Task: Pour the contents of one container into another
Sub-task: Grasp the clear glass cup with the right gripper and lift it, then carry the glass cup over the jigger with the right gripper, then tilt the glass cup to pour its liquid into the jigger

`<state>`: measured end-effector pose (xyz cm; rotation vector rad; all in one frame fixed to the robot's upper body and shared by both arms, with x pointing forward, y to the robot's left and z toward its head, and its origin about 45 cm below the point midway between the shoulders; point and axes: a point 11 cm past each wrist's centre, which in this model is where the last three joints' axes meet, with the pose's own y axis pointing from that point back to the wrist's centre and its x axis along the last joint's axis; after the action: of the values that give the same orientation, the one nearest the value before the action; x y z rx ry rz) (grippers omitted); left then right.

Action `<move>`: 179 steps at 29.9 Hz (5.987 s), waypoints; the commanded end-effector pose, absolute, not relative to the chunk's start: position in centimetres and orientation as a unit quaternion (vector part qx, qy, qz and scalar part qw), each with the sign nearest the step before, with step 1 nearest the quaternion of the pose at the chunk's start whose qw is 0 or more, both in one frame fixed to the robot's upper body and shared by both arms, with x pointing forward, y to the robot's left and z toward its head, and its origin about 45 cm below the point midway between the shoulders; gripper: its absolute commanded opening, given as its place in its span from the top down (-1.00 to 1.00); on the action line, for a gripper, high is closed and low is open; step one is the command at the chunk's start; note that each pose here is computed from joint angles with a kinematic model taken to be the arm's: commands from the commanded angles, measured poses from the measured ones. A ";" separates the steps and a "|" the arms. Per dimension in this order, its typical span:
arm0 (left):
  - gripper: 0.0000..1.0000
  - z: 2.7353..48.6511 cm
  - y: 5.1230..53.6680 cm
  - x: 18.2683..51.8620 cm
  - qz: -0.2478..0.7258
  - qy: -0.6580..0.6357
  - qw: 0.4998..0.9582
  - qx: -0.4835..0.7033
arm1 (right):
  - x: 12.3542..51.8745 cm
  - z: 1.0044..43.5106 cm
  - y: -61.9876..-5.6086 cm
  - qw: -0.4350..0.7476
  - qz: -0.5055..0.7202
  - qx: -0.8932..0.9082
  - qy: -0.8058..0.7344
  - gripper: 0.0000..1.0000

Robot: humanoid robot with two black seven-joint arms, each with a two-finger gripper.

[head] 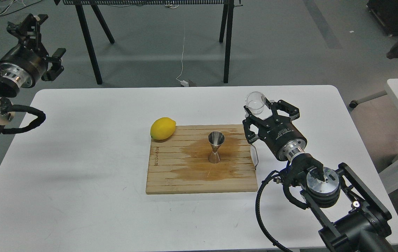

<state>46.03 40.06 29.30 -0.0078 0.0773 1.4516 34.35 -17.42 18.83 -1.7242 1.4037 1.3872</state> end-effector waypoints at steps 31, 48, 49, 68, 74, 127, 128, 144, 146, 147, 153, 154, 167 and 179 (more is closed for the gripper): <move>-0.97 30.0 40.3 46.1 0.665 0.029 0.746 -0.006 | 34.3 18.5 -13.8 0.094 0.417 -0.730 0.533 0.46; -0.97 30.6 40.7 46.2 0.669 0.026 0.743 -0.015 | 33.4 17.6 -12.9 0.046 0.390 -0.757 0.523 0.47; -0.97 30.8 40.7 46.3 0.669 0.026 0.742 -0.017 | 33.3 17.5 -13.0 0.041 0.387 -0.759 0.522 0.48; -0.97 30.9 40.7 46.3 0.669 0.025 0.743 -0.018 | 33.1 17.4 -13.4 -0.016 0.338 -0.788 0.515 0.48; -0.97 31.0 40.7 46.3 0.669 0.025 0.742 -0.019 | 33.6 18.0 -13.6 -0.019 0.324 -0.795 0.512 0.48; -0.97 31.2 40.7 46.4 0.671 0.023 0.741 -0.020 | 34.2 18.4 -13.6 -0.136 0.139 -0.856 0.478 0.46; -0.97 31.3 40.6 46.5 0.671 0.022 0.741 -0.021 | 34.4 18.3 -13.7 -0.138 0.139 -0.854 0.481 0.46; -0.97 31.3 40.6 46.5 0.671 0.022 0.741 -0.021 | 35.0 18.2 -14.2 -0.148 0.115 -0.853 0.488 0.46; -0.97 31.3 40.6 46.5 0.671 0.022 0.741 -0.021 | 35.1 18.1 -14.3 -0.150 0.114 -0.852 0.489 0.46; -0.97 31.3 40.6 46.5 0.671 0.022 0.741 -0.021 | 34.9 17.9 -14.2 -0.153 0.114 -0.853 0.486 0.46; -0.97 31.4 40.7 46.5 0.671 0.023 0.741 -0.022 | 34.7 17.2 -13.6 -0.168 0.108 -0.856 0.477 0.46; -0.97 31.4 40.7 46.5 0.671 0.023 0.741 -0.022 | 34.7 17.2 -13.5 -0.168 0.108 -0.857 0.476 0.46; -0.97 31.4 40.8 46.4 0.672 0.021 0.740 -0.022 | 35.1 17.3 -13.4 -0.166 0.105 -0.856 0.478 0.46; -0.97 31.5 40.8 46.5 0.671 0.021 0.740 -0.022 | 35.1 17.4 -13.3 -0.166 0.097 -0.858 0.477 0.45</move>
<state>46.45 40.83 31.54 -0.0483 0.0447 1.4730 35.10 -13.26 17.32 -3.0178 1.6797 0.3572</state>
